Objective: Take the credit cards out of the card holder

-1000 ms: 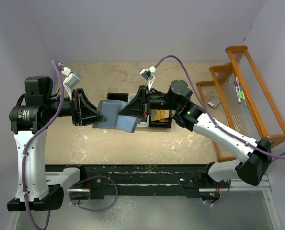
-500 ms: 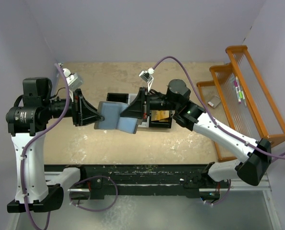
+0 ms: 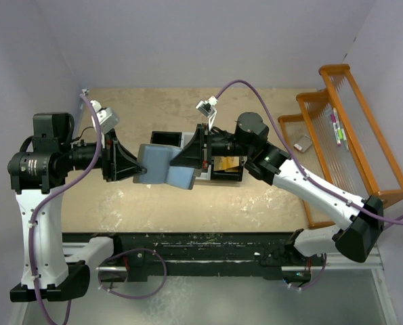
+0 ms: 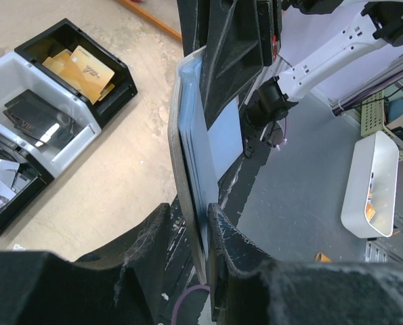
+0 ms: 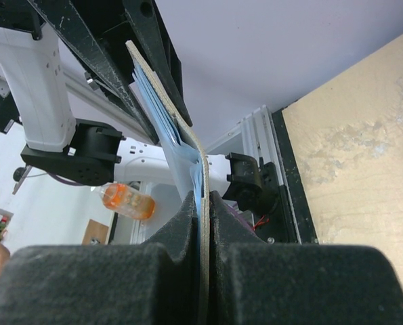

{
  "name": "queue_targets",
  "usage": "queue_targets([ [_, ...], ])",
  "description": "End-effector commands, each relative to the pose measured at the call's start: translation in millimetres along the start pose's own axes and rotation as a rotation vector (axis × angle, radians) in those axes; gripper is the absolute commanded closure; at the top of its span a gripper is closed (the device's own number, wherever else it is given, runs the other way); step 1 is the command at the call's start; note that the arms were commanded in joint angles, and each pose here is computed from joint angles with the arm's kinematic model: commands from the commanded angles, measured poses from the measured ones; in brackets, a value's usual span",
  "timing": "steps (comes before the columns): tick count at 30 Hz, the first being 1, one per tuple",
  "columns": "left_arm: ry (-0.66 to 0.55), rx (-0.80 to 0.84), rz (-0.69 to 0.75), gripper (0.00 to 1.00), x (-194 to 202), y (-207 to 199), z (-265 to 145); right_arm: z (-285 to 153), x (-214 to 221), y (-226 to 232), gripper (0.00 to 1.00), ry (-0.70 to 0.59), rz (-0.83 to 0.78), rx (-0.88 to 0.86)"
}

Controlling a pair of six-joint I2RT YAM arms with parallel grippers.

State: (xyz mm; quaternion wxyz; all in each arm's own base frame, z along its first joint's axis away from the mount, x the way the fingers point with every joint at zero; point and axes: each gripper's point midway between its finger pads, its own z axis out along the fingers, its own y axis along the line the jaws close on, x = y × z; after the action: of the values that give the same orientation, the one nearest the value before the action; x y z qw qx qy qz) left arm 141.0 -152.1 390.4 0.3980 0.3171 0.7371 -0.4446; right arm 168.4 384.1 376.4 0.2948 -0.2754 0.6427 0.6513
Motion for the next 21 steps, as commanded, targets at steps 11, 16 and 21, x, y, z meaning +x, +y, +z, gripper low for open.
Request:
queue_targets([
  [11,0.007,-0.050,0.077,0.74,-4,2,-5,-5,-19,22,1.00,-0.040,-0.078,-0.043],
  [16,0.004,-0.073,0.092,0.78,-7,3,-7,-5,-17,18,1.00,-0.035,-0.075,-0.034],
  [21,0.003,-0.092,0.096,0.82,-7,7,-7,-4,-17,17,1.00,-0.035,-0.074,-0.027],
])
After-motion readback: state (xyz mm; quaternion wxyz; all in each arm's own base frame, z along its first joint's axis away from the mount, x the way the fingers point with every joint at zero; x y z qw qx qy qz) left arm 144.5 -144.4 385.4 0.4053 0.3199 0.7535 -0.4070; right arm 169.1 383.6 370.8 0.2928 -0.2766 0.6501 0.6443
